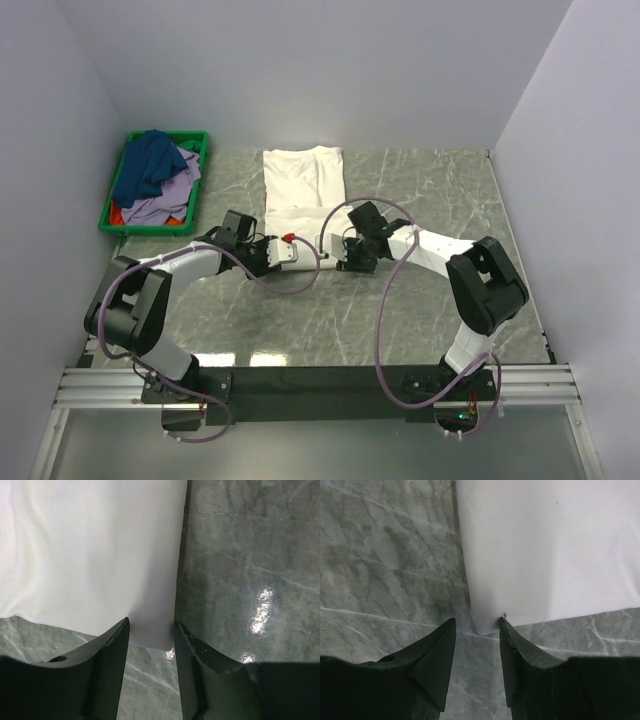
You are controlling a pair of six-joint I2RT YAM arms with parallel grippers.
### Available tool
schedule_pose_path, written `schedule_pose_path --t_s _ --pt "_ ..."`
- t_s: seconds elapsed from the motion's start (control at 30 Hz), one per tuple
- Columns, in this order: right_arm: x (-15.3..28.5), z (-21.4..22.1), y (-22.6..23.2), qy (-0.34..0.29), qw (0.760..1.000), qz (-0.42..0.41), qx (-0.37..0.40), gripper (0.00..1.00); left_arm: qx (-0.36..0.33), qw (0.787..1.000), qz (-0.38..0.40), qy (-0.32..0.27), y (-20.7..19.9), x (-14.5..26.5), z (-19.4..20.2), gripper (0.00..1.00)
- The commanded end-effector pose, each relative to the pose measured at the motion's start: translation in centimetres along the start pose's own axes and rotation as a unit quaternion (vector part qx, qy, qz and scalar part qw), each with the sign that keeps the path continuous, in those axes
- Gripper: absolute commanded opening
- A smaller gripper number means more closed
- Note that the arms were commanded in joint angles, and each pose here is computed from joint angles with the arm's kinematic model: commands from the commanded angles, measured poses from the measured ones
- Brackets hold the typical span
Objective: Fold and stack the t-shirts
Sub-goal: Fold the tshirt
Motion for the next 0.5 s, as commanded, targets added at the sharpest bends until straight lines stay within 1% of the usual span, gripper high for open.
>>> schedule_pose_path --t_s 0.0,0.07,0.1,0.2,0.23,0.3,0.33,0.4,0.47 --pt "-0.8 0.2 0.3 0.005 1.0 0.002 0.005 0.47 -0.018 1.0 -0.007 -0.003 0.5 -0.7 -0.2 0.46" --pt "-1.1 0.3 0.5 0.01 1.0 -0.005 0.007 0.46 -0.018 1.0 -0.005 0.004 0.5 -1.0 0.1 0.43" --pt "-1.3 0.4 0.7 0.012 1.0 -0.007 0.007 0.45 -0.018 1.0 -0.002 0.006 0.5 -1.1 0.1 0.39" --pt "-1.7 0.8 0.6 0.022 1.0 -0.001 0.006 0.37 -0.019 1.0 0.008 0.015 0.2 -1.3 0.5 0.29" --pt "-1.9 0.9 0.7 0.025 1.0 -0.006 0.001 0.3 -0.022 1.0 0.01 0.015 0.2 -1.2 0.5 0.24" --pt "-1.9 0.9 0.6 0.028 1.0 -0.004 -0.004 0.22 -0.022 1.0 0.014 0.015 0.0 -1.1 0.5 0.19" --pt "-1.9 0.9 0.6 0.028 1.0 0.0 -0.007 0.12 -0.022 1.0 0.014 0.014 -0.1 -1.0 0.4 0.12" --pt "-1.6 0.9 0.6 0.027 1.0 0.005 -0.007 0.0 -0.021 1.0 0.018 0.012 -0.2 -0.8 0.3 0.05" --pt "-1.2 0.9 0.8 0.028 1.0 0.004 -0.011 0.0 -0.019 1.0 0.021 0.008 -0.4 -0.4 0.0 0.01"
Point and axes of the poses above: each gripper's point midway between its finger pads, its own x axis back along the fingers, its own y axis along the line the jaws close on, z = x × y, the point moved 8 cm from there along x, back along the fingers, and after that the axes turned 4 degrees about x, right-handed, at the moved point
